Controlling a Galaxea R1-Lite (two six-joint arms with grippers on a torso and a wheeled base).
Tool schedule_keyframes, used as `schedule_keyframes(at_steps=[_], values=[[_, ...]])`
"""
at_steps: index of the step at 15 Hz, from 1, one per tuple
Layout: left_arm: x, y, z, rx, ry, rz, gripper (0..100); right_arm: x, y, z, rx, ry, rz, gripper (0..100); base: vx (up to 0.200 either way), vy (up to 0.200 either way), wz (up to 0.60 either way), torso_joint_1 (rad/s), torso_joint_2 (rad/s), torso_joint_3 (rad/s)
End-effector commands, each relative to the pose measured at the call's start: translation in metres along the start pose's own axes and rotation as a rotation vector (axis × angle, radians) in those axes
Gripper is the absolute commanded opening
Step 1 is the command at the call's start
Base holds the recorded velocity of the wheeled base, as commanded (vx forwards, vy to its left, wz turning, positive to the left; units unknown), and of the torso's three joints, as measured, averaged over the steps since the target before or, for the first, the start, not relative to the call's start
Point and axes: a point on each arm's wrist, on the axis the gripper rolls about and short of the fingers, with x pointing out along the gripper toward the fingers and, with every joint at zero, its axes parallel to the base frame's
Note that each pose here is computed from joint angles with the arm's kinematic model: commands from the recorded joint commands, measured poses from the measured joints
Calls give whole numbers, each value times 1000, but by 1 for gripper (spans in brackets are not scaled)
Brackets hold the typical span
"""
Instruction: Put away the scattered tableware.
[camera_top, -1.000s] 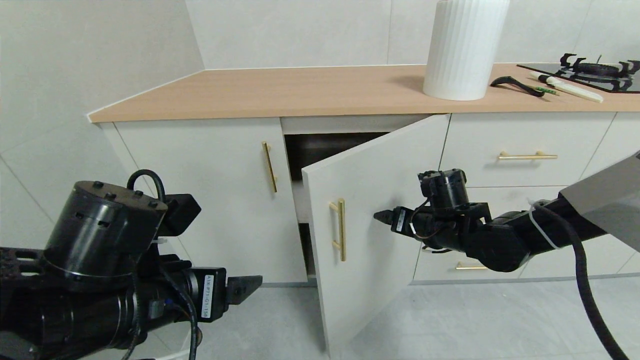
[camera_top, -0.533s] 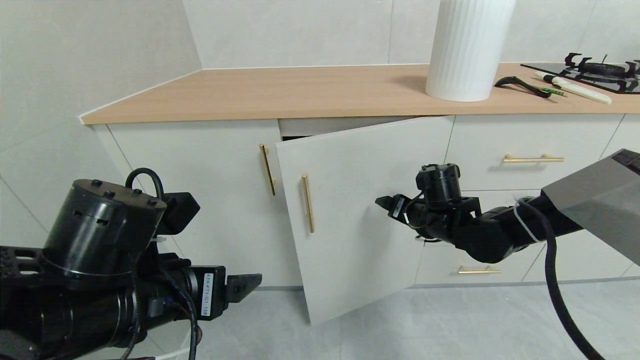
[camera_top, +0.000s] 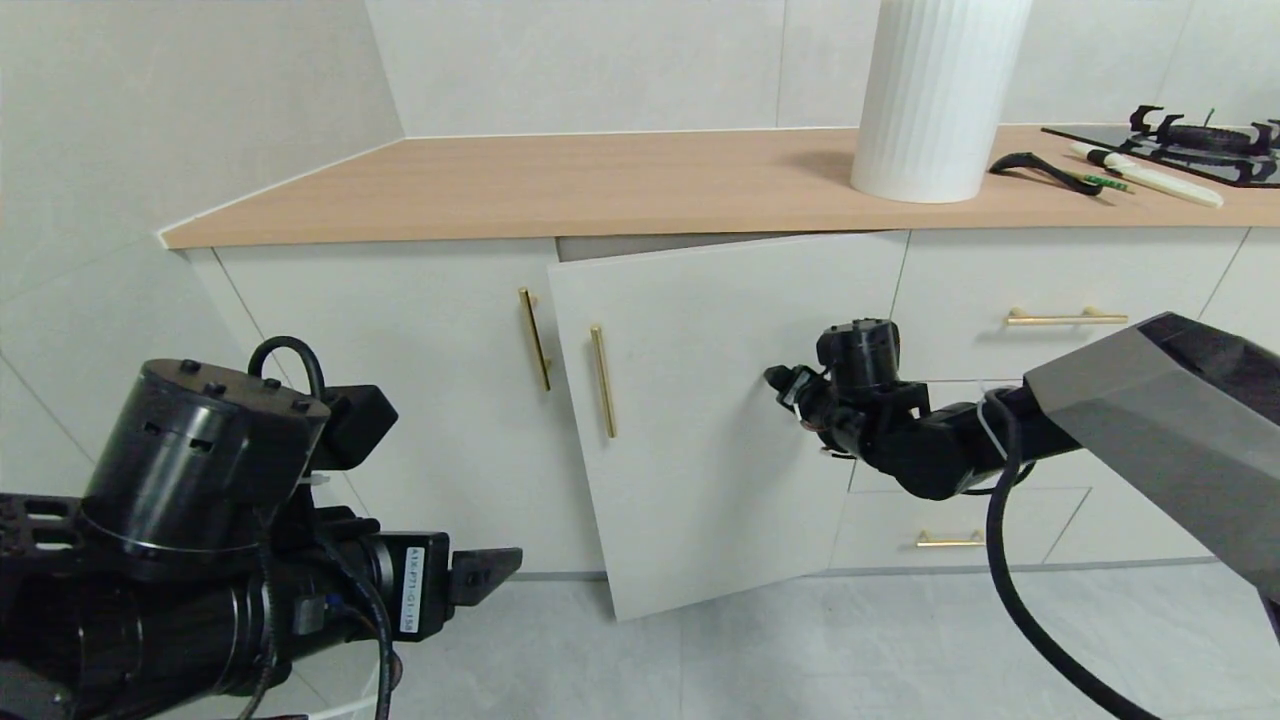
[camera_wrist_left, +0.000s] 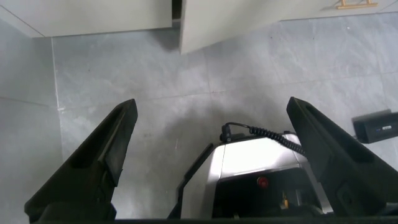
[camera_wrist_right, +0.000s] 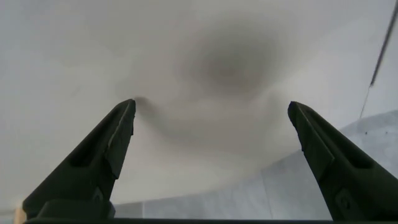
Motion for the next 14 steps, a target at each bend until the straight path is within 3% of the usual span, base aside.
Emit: schedule_keyframes(at_steps=[1, 14], values=[[0, 0, 0, -1, -1, 0, 100, 21, -10, -1, 16, -41, -43, 100, 0, 0, 0, 0, 0, 0], [0, 0, 0, -1, -1, 0, 100, 47, -23, 3, 33, -144, -121, 100, 0, 0, 0, 0, 0, 0]])
